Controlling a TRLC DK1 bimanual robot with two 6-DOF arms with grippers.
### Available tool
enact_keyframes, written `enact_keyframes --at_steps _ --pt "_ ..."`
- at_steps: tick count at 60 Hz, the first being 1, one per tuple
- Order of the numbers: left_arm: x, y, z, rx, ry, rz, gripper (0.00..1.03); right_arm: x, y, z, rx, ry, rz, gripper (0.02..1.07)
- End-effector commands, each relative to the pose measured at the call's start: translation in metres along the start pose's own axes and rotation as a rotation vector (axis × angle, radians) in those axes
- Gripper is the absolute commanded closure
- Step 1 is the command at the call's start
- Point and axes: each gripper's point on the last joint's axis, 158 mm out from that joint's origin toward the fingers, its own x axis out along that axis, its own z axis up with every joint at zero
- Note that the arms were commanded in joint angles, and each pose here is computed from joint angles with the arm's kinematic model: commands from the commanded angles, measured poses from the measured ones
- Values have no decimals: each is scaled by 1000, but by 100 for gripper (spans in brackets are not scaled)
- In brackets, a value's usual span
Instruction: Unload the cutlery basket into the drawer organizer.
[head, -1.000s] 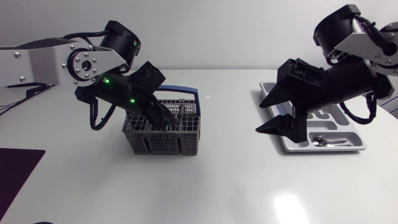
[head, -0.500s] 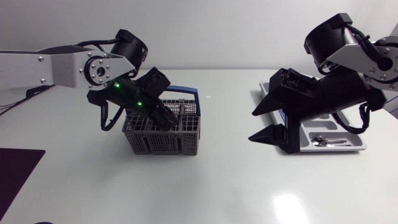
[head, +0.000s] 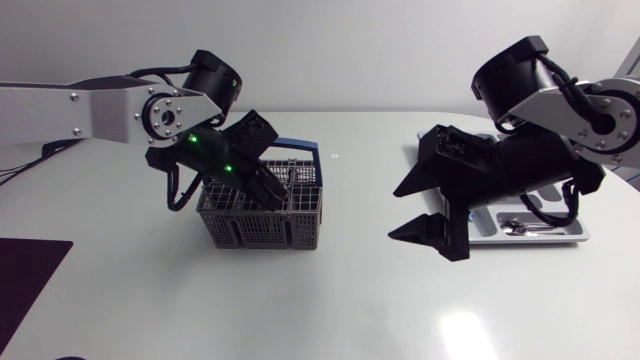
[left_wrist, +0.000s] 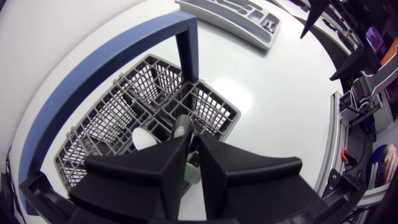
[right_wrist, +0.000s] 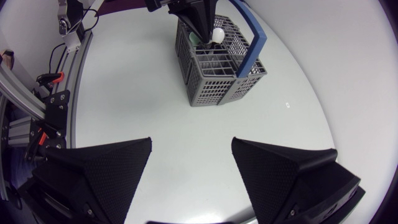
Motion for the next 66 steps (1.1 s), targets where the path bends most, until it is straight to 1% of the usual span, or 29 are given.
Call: enact_keyframes --at_steps 1,5,19,32,60,66 --pt "8 -3 0 34 11 -16 98 4 7 -5 27 10 15 15" --pt "9 -3 -2 33 15 -18 99 4 8 -6 29 11 16 15" --pt "6 -3 -3 14 4 -34 99 7 13 -9 27 17 28 15" --pt "-7 -4 7 -6 -46 -56 99 7 16 -10 28 17 29 15" --pt "-29 -5 21 -30 -110 -61 99 8 20 -15 27 26 33 15" --pt "-37 -7 28 -49 -139 -89 99 9 23 -14 23 26 38 15"
